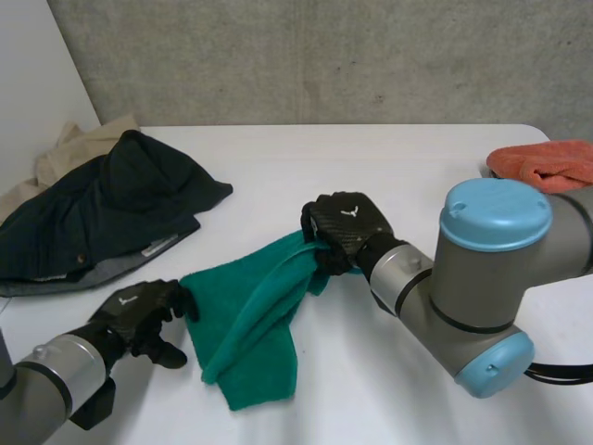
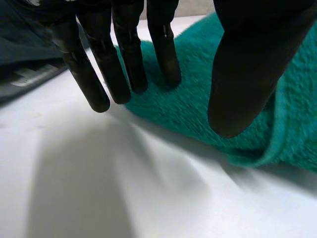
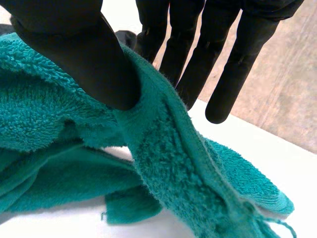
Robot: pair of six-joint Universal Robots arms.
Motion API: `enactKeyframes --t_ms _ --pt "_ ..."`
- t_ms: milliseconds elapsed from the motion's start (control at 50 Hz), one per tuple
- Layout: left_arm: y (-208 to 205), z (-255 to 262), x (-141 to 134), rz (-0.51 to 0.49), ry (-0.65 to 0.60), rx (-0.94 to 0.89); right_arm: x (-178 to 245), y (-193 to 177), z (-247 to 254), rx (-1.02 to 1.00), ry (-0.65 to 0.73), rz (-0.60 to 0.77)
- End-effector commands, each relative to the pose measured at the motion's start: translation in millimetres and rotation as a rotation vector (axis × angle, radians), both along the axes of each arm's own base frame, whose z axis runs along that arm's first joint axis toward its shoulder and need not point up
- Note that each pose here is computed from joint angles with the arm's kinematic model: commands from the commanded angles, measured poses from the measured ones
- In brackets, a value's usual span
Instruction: Fold the laundry.
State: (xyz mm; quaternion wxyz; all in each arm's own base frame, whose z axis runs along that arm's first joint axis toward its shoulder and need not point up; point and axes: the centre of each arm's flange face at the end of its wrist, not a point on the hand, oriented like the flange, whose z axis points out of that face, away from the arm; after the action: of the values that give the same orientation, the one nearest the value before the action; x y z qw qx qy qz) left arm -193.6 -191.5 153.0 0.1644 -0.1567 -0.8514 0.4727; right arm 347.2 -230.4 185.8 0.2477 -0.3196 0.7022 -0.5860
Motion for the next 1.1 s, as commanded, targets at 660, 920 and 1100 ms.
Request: enactKeyframes --t_ms 660,920,1100 --pt "-34.7 185.2 -59.5 -0.153 0.181 -0.749 -112.0 -13.6 178.7 -0.572 0.273 -0.267" --pt "-83.6 131.5 -79.2 -0.201 -0.032 -0.679 -110.2 -38.8 138.5 -0.377 0.378 -0.221" --pt "-155.6 93.9 -107.4 -0.234 -0.286 -0.806 -88.8 -106.3 103.1 -0.405 0.339 -0.263"
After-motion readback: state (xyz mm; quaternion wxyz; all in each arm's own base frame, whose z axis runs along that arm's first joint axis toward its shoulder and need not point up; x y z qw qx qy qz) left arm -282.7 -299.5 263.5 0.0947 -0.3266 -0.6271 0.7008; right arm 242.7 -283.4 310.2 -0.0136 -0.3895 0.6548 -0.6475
